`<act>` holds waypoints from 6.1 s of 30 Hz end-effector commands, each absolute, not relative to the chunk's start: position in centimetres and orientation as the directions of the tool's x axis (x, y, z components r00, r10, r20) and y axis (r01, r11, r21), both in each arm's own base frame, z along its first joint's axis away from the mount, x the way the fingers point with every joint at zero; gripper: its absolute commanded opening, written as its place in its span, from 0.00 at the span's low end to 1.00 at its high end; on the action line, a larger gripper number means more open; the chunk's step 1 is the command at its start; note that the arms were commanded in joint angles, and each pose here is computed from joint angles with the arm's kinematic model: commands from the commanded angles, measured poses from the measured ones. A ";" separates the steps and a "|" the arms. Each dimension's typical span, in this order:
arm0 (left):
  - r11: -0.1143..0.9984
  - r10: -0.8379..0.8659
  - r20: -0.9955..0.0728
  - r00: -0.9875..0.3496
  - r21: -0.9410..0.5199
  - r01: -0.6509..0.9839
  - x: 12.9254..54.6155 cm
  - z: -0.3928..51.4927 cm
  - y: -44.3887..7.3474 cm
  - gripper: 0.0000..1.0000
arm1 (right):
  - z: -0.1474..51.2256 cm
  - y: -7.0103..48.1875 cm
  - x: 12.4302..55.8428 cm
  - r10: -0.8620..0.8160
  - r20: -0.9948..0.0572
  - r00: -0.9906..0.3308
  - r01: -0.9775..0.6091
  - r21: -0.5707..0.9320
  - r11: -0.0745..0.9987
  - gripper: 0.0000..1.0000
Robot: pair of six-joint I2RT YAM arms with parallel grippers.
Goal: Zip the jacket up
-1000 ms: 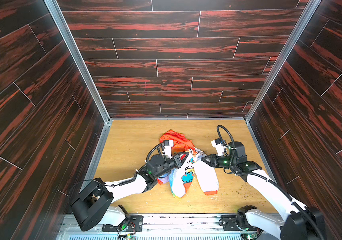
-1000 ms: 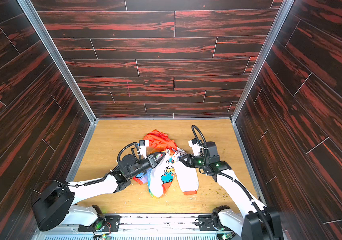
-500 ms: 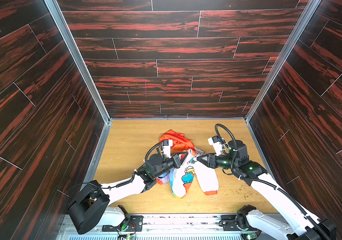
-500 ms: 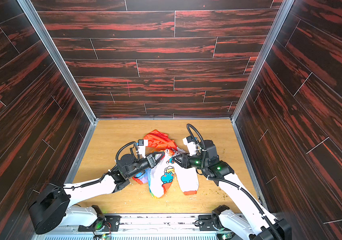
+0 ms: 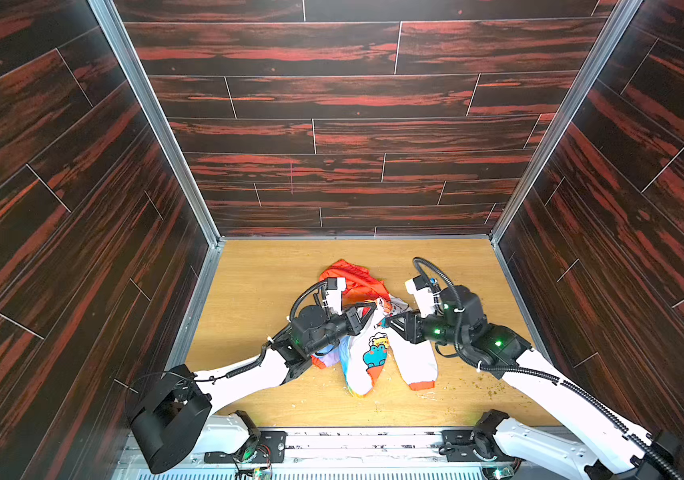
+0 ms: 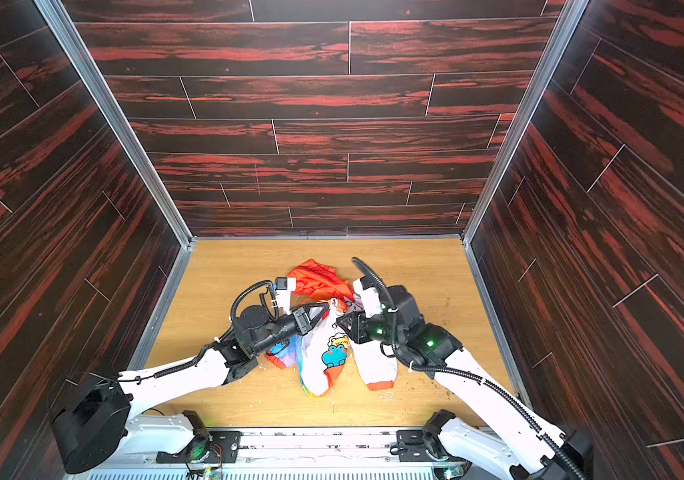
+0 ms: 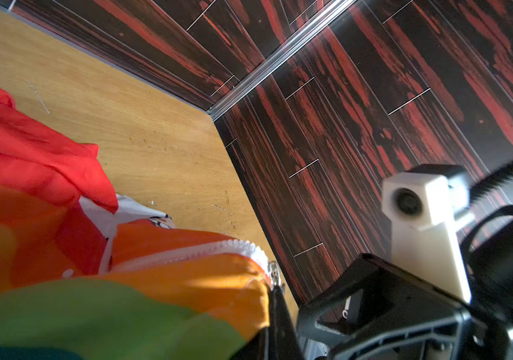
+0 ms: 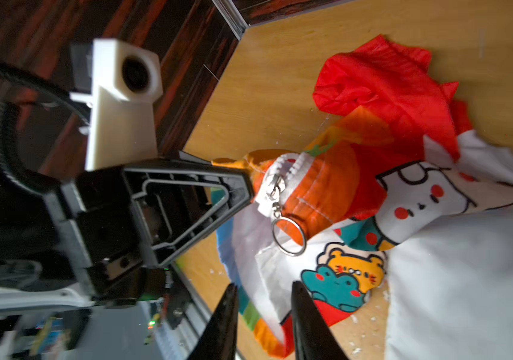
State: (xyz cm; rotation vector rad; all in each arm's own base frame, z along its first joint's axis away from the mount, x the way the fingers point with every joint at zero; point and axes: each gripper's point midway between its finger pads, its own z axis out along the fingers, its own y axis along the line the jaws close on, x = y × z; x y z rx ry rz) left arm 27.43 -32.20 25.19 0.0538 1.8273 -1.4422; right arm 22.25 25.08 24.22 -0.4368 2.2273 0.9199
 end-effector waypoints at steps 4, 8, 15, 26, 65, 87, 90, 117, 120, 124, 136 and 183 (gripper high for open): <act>0.375 -0.437 -0.595 -0.674 -0.802 0.465 27.1 26.5 -30.9 0.00 | 21.5 23.6 22.9 -0.273 -0.817 -0.507 -0.626 0.132 0.769 0.30; 0.390 -0.431 -0.581 -0.690 -0.810 0.438 26.5 26.5 -30.2 0.00 | 22.3 25.1 21.9 -0.341 -0.887 -0.313 -0.706 -0.023 0.708 0.31; 0.410 -0.402 -0.538 -0.741 -0.829 0.380 25.2 26.7 -29.3 0.00 | 23.8 27.0 22.0 -0.398 -0.910 -0.115 -0.715 -0.202 0.669 0.31; 0.388 -0.408 -0.533 -0.741 -0.836 0.387 24.3 28.3 -28.4 0.00 | 24.6 28.7 20.5 -0.414 -0.906 -0.086 -0.791 -0.191 0.582 0.25; 0.360 -0.368 -0.512 -0.776 -0.848 0.389 24.3 29.0 -29.7 0.00 | 26.7 29.1 21.8 -0.474 -0.880 0.014 -0.735 -0.331 0.592 0.36; 0.374 -0.373 -0.556 -0.743 -0.823 0.428 24.9 27.6 -29.3 0.00 | 28.9 28.8 18.1 -0.136 -0.907 -0.398 -0.746 0.233 0.624 0.39; 0.373 -0.366 -0.570 -0.736 -0.814 0.445 24.9 27.5 -29.4 0.00 | 30.0 28.5 18.2 -0.032 -0.873 -0.486 -0.682 0.356 0.639 0.39; 0.361 -0.373 -0.574 -0.729 -0.814 0.456 24.5 27.1 -29.1 0.00 | 26.9 27.5 21.2 0.336 -0.300 -0.893 -0.200 0.932 0.301 0.33; 0.357 -0.372 -0.570 -0.732 -0.816 0.454 24.4 27.1 -29.1 0.00 | 26.8 27.6 21.2 0.332 -0.299 -0.895 -0.202 0.933 0.297 0.35; 0.352 -0.372 -0.569 -0.734 -0.818 0.455 24.4 27.3 -29.1 0.00 | 26.6 27.8 21.2 0.332 -0.287 -0.899 -0.195 0.939 0.284 0.35; 0.352 -0.373 -0.567 -0.734 -0.819 0.453 24.4 27.4 -29.1 0.00 | 27.1 27.5 21.4 0.328 -0.313 -0.891 -0.213 0.928 0.306 0.36; 0.342 -0.377 -0.555 -0.742 -0.828 0.445 24.9 27.7 -29.7 0.00 | 25.7 28.9 21.4 0.253 -0.298 -0.920 -0.235 0.939 0.251 0.37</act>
